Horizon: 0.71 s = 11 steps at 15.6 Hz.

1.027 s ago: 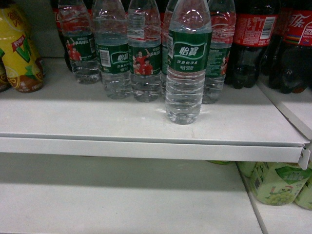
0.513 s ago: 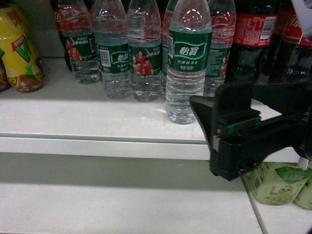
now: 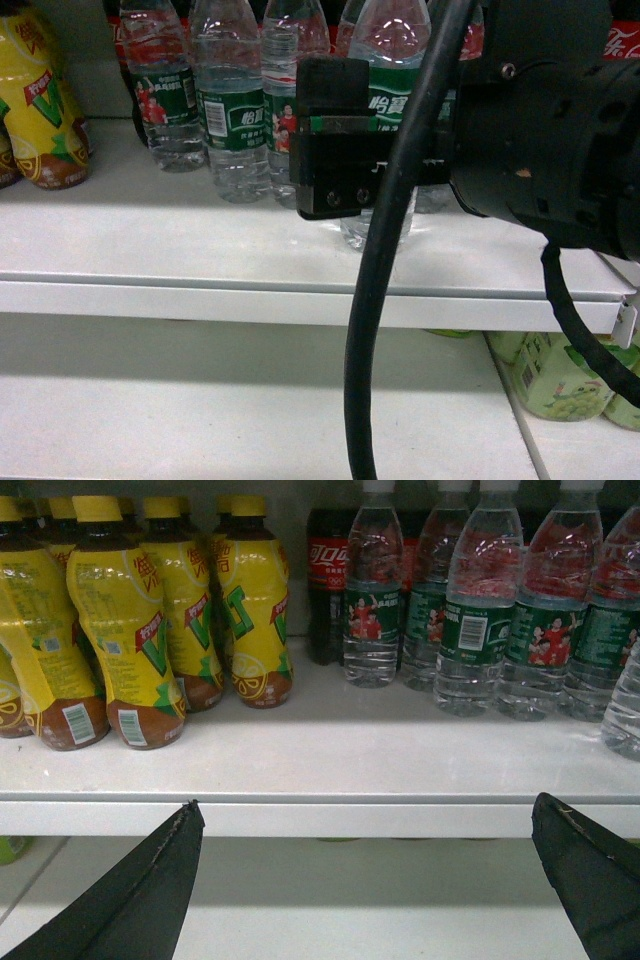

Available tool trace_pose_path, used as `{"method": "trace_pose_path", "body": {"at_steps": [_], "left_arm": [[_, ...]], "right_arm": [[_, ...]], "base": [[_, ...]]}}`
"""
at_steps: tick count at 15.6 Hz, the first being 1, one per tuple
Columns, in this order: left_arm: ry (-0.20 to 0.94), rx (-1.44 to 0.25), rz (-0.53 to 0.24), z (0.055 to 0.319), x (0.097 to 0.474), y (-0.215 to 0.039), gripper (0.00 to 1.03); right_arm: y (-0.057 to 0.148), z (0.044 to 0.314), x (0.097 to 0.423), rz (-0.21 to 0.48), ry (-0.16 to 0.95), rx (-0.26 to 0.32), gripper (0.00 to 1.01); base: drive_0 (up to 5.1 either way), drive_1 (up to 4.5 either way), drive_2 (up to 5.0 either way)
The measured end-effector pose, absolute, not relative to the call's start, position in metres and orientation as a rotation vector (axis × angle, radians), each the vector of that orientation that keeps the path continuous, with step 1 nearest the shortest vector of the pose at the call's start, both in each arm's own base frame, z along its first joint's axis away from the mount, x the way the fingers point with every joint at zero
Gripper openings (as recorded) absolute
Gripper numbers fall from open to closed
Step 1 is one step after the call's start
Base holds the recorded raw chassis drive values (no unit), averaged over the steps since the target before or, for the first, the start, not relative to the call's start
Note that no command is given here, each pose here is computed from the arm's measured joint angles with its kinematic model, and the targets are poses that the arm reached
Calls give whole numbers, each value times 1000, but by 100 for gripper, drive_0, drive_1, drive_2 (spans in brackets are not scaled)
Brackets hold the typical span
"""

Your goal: Move water from second to third shelf

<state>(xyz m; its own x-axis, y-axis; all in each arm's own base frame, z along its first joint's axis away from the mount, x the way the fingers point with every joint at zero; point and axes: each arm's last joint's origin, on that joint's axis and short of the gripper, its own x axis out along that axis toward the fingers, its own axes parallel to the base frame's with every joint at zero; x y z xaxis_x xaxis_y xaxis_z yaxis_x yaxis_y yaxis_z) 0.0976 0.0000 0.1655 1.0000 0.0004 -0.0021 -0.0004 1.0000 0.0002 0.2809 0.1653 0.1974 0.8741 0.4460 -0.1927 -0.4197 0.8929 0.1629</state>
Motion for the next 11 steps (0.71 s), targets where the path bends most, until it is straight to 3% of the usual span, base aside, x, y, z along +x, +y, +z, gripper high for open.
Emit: {"method": "trace_pose_path", "body": {"at_steps": [6, 11], "left_arm": [[2, 0, 0, 166, 98, 0, 98], [2, 0, 0, 166, 98, 0, 98]], "right_arm": [[182, 197, 304, 370, 217, 123, 98], [183, 191, 317, 292, 212, 85, 98]], "base": [[0, 0, 0], [0, 0, 0]]}}
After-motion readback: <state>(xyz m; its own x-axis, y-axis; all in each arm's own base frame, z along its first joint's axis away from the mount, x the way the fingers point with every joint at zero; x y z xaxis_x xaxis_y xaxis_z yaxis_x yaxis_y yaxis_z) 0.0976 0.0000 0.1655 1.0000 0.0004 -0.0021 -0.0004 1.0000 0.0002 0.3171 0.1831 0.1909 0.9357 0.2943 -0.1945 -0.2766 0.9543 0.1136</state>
